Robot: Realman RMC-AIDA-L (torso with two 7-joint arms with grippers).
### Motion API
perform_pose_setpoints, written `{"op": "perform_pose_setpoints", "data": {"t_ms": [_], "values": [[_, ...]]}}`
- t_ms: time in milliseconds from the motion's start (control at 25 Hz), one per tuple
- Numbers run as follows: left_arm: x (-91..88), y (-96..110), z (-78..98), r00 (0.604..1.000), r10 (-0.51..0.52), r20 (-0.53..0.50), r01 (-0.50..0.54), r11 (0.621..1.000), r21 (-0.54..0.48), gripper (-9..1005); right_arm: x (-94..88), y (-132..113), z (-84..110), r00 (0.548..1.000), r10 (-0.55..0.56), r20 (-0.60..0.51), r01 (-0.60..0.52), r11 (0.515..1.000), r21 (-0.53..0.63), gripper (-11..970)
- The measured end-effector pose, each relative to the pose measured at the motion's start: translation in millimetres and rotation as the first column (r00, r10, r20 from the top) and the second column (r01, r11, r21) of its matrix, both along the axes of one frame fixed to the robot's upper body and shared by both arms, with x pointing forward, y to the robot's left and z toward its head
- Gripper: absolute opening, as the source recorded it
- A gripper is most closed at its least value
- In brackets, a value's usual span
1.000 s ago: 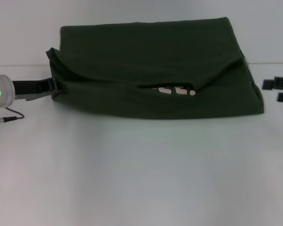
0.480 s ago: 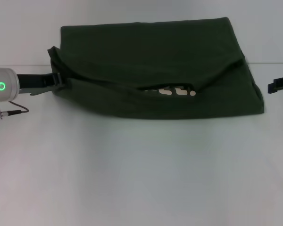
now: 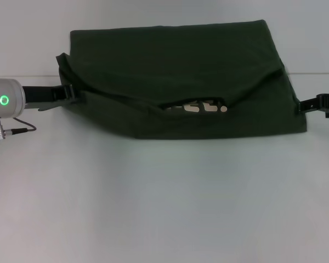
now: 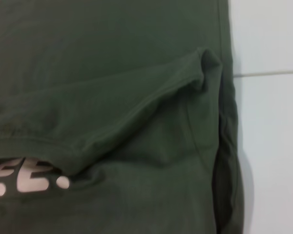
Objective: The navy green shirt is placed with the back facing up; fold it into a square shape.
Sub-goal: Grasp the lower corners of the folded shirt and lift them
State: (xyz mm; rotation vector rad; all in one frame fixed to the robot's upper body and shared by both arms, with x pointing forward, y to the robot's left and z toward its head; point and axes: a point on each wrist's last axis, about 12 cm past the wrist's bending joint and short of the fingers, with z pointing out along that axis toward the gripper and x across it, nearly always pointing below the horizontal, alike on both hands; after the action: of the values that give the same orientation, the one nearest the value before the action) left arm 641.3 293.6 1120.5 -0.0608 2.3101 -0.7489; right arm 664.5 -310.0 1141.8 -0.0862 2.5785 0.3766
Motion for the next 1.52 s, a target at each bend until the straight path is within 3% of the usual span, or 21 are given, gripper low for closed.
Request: {"op": "perform_pose_setpoints", "data": {"t_ms": [680, 1240, 1320, 1520], "values": [[1.0, -1, 0.6, 1.000, 0.005, 0.007, -0.005, 1.000, -0.003, 5, 7.3, 39, -31.5, 0.999, 0.039, 0.031, -0.037, 0.997, -0.070, 859], [2.3, -5, 2.2, 1.000, -0.003, 0.015, 0.003, 1.000, -0.005, 5, 8.0, 42, -29.7, 0.999, 0.042, 0.034, -0.040, 0.997, -0.068, 848], [2.3, -5, 2.4, 1.000, -0.002, 0.015, 0.002, 1.000, -0.004, 5, 8.5, 42, -28.9, 0.998, 0.042, 0.036, -0.039, 0.997, -0.068, 624], [2.3, -5, 2.5, 1.000, 0.000, 0.014, 0.000, 1.000, -0.004, 5, 8.3, 39, -27.9, 0.999, 0.034, 0.032, -0.032, 0.998, -0.063, 442]]}}
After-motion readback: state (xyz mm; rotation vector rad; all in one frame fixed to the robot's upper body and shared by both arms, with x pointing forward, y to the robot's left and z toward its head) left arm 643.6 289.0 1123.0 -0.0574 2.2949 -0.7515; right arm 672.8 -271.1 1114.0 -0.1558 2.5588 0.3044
